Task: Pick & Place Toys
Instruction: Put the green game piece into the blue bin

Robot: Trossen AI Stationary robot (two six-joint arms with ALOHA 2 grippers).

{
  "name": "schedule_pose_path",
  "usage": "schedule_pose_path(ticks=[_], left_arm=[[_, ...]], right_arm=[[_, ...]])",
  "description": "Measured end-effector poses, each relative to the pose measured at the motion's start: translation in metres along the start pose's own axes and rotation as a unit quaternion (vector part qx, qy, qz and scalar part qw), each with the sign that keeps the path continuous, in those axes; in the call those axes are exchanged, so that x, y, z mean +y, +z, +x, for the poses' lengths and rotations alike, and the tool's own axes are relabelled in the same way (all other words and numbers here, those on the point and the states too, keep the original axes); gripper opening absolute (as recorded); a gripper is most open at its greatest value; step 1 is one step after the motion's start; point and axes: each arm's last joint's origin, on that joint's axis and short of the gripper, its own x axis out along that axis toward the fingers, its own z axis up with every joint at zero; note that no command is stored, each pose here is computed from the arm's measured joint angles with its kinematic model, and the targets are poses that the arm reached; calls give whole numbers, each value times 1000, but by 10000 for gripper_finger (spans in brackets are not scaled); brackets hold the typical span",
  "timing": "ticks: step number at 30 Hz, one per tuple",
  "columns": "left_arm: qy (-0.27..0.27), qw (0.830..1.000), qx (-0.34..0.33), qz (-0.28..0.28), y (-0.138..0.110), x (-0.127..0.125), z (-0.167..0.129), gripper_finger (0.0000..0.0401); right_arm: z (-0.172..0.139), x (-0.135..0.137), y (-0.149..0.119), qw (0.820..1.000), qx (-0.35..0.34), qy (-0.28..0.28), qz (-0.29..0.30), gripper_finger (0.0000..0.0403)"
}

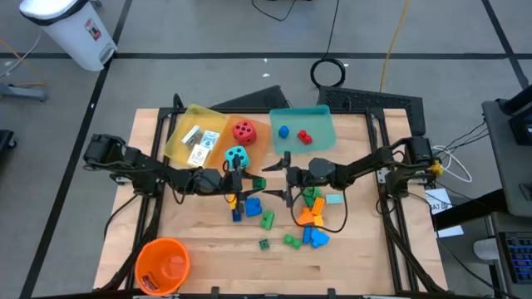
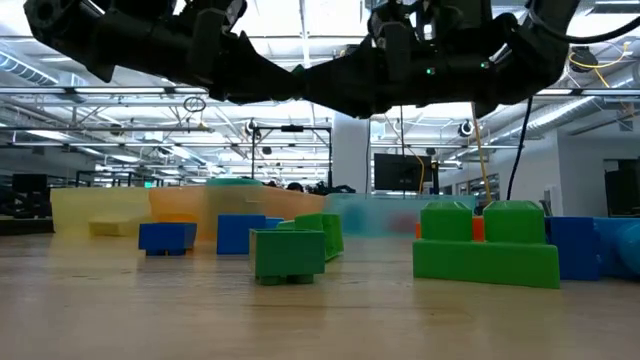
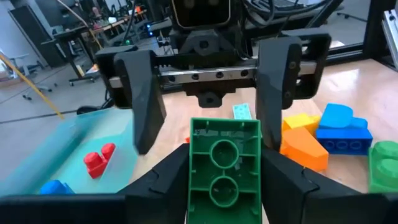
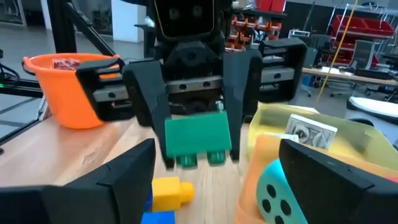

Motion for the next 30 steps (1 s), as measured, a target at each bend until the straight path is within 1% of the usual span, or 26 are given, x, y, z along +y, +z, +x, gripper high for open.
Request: schedule_pose_path(ticks=[4, 6, 9, 12, 16, 20, 23, 26, 30], left_arm=[[-1, 1000, -1, 0, 0, 0, 0, 152], [-1, 1000, 0, 0, 0, 0, 0, 143], [-2, 1000, 0, -2, 0, 0, 0, 143], [-2, 1000, -1, -2, 0, 0, 0, 155], [-2, 1000, 0, -2, 0, 0, 0, 168], [-3, 1000, 2, -3, -1, 0, 0, 156], [-2, 1000, 4, -6, -1, 0, 0, 149], [-1, 1000, 5, -11, -1, 0, 0, 162], [-8, 1000, 2, -28, -1, -1, 0, 205]], right_arm=[[6, 1, 3, 1000, -7, 2, 7, 300], [5, 1, 3, 1000, -5, 3, 8, 289], [5, 1, 3, 1000, -6, 2, 11, 267], [5, 1, 3, 1000, -5, 2, 11, 237], [5, 2, 3, 1000, -3, 4, 12, 188], [5, 2, 2, 1000, -2, 5, 14, 140], [5, 2, 2, 1000, -2, 7, 16, 116], [5, 2, 2, 1000, -3, 10, 14, 108], [5, 2, 4, 1000, -11, 13, 25, 100]])
